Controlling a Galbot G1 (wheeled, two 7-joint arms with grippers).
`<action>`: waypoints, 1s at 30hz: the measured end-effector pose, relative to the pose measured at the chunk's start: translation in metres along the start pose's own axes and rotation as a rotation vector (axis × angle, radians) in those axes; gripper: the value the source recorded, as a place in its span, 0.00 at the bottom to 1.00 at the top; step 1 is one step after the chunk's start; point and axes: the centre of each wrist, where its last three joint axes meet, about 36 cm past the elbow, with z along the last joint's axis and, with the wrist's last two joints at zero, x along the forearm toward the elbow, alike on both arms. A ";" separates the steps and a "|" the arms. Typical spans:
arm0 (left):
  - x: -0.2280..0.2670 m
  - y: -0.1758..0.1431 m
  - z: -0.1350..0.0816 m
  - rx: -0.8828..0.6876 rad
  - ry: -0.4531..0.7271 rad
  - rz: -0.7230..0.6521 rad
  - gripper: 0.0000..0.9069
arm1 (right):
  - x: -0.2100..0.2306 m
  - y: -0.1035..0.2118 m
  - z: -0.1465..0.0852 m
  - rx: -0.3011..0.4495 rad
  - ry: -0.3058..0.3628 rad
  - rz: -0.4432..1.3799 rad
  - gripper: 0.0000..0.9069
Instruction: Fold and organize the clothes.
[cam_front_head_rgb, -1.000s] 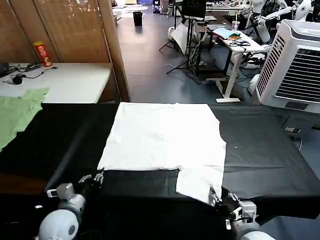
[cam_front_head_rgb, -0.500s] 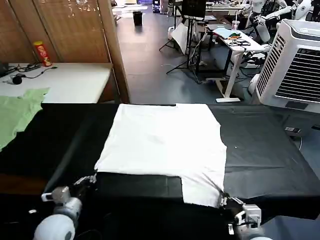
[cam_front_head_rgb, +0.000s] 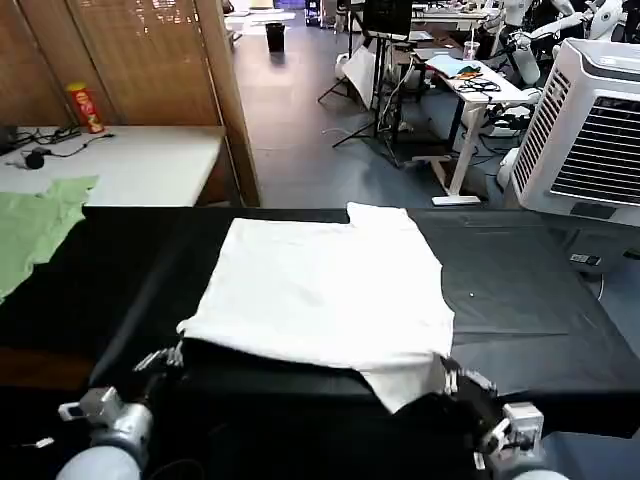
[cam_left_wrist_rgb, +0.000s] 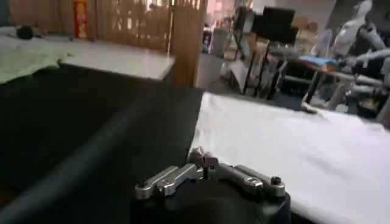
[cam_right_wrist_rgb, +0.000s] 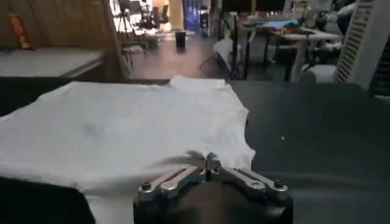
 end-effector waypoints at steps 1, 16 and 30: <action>-0.005 -0.001 0.000 -0.005 -0.010 0.001 0.00 | -0.009 -0.002 -0.001 0.010 -0.005 -0.001 0.00; -0.078 0.010 0.013 -0.051 -0.010 -0.027 0.00 | -0.095 -0.011 0.004 0.034 0.002 -0.001 0.00; -0.116 0.010 0.013 -0.069 -0.002 -0.037 0.97 | -0.111 -0.021 0.001 -0.017 0.076 0.000 0.97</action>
